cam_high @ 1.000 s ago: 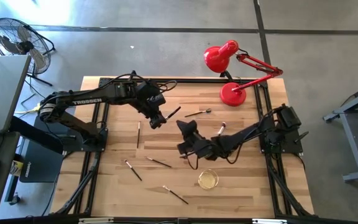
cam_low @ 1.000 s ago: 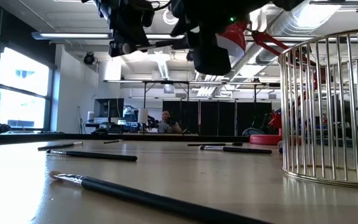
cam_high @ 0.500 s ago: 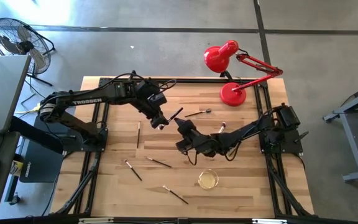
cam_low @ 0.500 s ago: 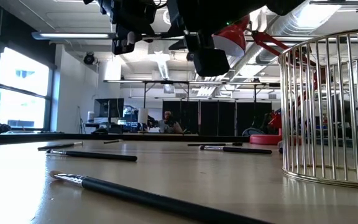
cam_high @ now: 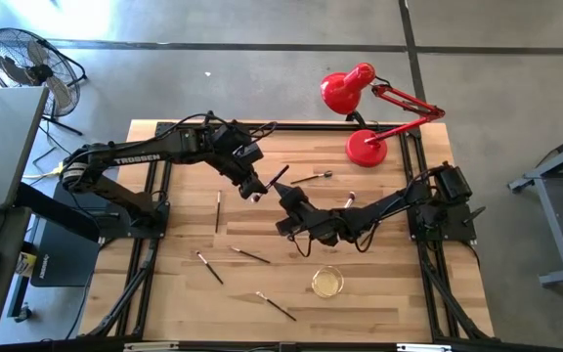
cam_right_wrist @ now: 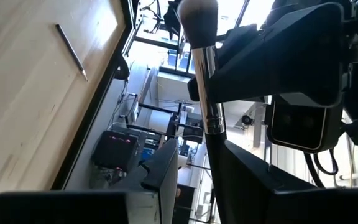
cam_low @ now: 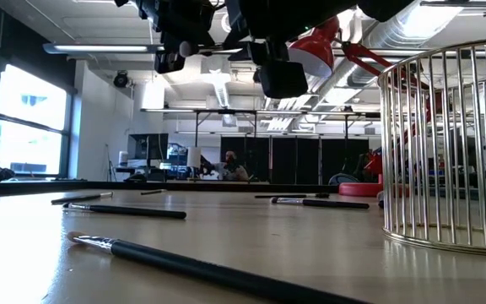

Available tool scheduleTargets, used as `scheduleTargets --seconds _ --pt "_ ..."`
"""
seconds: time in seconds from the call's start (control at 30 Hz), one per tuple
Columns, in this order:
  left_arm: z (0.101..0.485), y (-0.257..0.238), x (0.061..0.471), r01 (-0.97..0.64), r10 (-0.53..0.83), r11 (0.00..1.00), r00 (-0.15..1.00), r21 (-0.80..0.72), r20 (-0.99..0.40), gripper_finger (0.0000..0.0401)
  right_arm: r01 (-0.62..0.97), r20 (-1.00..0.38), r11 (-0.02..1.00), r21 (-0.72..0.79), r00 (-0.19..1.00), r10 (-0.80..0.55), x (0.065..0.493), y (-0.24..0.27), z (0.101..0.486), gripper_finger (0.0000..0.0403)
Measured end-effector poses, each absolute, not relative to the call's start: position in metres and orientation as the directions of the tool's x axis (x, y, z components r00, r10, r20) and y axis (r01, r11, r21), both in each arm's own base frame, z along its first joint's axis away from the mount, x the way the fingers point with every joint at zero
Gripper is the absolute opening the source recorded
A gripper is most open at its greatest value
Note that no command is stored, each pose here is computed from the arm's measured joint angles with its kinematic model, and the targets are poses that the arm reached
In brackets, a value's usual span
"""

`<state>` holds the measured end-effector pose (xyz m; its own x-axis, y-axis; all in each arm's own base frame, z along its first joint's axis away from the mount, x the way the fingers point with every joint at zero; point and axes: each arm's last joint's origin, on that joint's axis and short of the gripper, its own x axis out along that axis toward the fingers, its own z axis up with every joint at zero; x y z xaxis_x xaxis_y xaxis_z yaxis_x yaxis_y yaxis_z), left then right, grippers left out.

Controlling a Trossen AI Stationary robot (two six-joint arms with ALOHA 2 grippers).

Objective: Pick & Place Makeup Brushes
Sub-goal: Put the left powder brush into the gold makeup holder

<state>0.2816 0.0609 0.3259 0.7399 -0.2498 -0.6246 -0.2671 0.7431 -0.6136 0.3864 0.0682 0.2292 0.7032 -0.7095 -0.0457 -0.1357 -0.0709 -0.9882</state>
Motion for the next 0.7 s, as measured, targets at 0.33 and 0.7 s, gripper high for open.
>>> scheduleTargets --seconds 0.33,0.7 --pt "0.321 0.061 0.286 -0.258 -0.29 0.721 0.73 -0.643 -0.619 0.0033 -0.129 -0.026 -0.093 -0.987 0.708 -0.705 0.387 0.068 0.232 0.0106" --pt "0.32 0.061 0.293 -0.211 -0.353 0.689 0.737 -0.693 -0.576 0.004 -0.151 -0.031 -0.11 -0.982 0.714 -0.7 0.387 0.067 0.232 0.0088"
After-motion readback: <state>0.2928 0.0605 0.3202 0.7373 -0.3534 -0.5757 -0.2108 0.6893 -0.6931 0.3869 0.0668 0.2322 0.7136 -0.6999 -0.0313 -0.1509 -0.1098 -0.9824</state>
